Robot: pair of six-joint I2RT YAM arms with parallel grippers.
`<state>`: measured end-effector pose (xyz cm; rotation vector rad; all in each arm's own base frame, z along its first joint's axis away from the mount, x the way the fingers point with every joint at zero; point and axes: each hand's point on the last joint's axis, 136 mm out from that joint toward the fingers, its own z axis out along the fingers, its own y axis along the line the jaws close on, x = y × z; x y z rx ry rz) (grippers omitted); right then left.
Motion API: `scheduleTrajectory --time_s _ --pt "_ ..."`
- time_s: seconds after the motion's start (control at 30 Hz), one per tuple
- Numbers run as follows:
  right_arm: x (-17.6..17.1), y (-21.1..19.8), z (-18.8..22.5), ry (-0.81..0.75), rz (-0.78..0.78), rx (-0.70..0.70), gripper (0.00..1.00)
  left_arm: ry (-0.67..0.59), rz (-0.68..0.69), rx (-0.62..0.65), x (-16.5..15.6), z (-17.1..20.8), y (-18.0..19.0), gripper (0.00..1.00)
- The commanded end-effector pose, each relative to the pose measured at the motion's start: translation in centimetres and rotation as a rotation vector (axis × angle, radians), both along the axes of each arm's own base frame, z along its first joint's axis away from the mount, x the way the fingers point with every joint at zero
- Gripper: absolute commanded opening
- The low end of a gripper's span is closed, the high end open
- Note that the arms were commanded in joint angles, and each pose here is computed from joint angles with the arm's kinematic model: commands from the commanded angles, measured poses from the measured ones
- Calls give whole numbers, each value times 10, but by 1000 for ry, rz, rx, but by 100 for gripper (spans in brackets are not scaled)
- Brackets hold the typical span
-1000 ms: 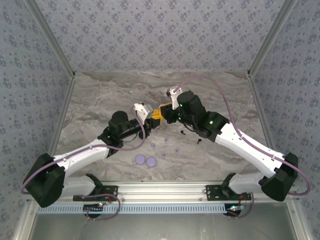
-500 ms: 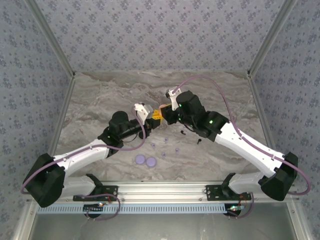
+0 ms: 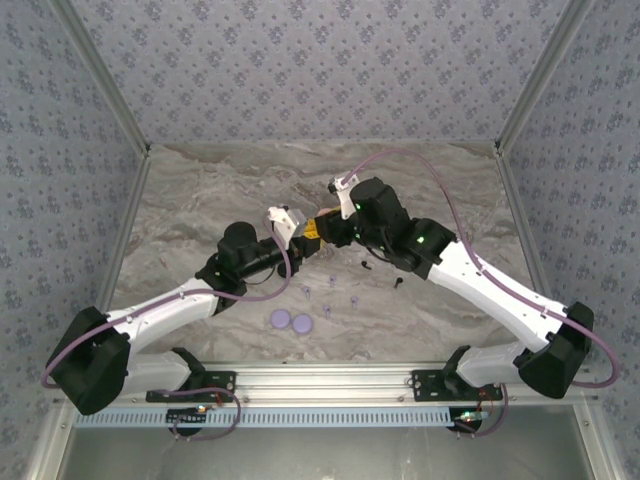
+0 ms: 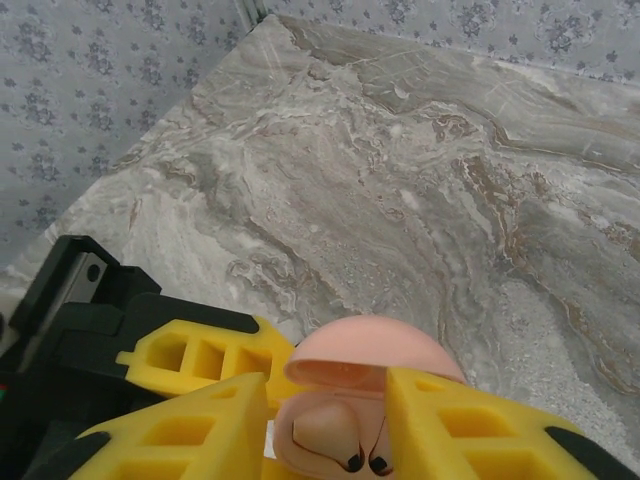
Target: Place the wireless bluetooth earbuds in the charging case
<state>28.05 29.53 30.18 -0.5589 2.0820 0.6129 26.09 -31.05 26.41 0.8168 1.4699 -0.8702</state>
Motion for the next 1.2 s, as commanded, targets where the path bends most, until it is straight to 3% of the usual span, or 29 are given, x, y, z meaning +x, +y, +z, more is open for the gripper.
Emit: scheduleTrajectory --time_s 0.0,0.23,0.4,0.5,0.7,1.17 --pt "-7 -13 39 -30 1 86 45 -67 -14 -71 -3 32 -2 0" --pt "-9 -38 47 18 41 174 60 -78 -33 -91 -6 37 -3 0" --pt "-16 -41 34 102 174 269 90 -87 -63 -106 -11 42 -5 0" --pt "-18 -35 19 152 225 290 100 -88 -72 -110 -12 43 -6 0" --pt "-18 -11 10 213 325 322 100 -87 -84 -109 -14 44 -7 0" --pt "-28 4 43 131 456 415 100 -73 -84 -103 -12 39 -8 0"
